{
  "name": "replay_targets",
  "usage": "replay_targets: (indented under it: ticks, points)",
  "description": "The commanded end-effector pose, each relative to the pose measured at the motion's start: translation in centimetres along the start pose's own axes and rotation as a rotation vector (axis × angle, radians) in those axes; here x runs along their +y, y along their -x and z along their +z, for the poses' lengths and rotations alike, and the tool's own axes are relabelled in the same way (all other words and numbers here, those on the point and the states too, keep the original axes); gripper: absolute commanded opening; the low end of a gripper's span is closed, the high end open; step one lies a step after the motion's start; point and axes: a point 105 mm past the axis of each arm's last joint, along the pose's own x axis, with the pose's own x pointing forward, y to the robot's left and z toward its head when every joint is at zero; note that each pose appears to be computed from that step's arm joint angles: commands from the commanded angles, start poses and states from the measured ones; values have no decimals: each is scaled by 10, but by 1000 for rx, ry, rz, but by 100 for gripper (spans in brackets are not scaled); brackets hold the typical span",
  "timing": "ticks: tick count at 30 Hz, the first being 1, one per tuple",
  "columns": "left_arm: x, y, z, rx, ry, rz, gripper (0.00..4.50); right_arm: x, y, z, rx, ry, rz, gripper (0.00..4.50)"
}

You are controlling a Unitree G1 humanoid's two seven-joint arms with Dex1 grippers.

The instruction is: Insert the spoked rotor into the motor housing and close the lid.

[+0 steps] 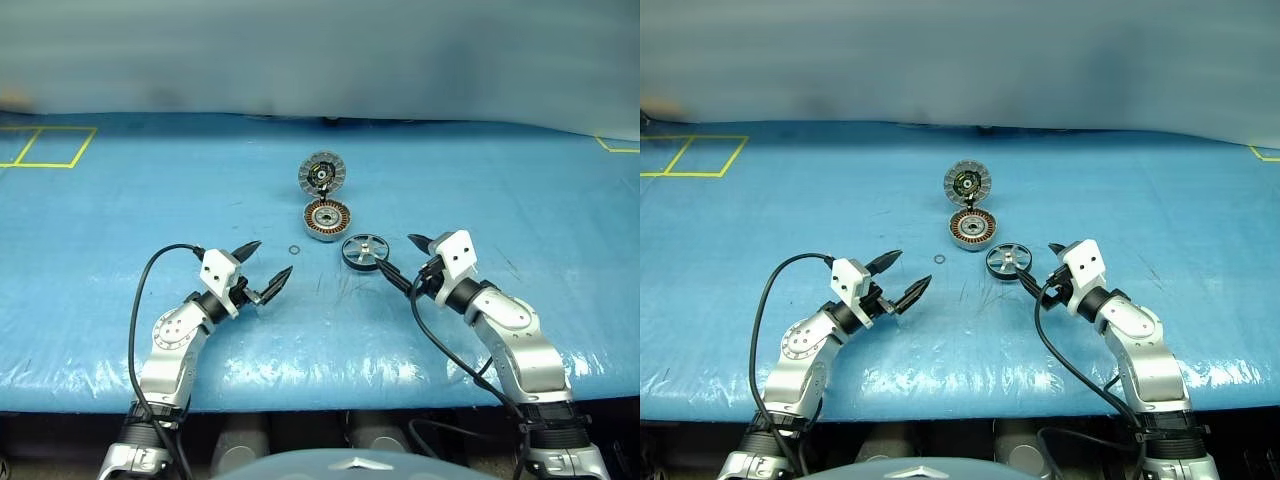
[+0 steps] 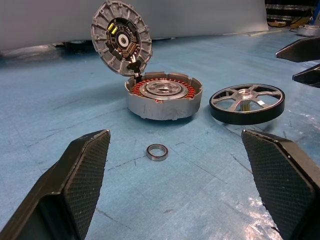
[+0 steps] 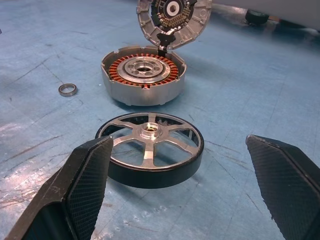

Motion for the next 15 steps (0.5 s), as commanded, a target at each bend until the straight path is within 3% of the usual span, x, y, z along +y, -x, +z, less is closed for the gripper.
replay_targets:
  ticks: [1, 15]
  points:
    - [-2, -1, 10, -36, -22, -6, 450, 0, -1, 8, -25, 17, 4, 447]
    - [-3, -1, 10, -35, -17, -8, 450, 1, -1, 8, -20, 18, 4, 447]
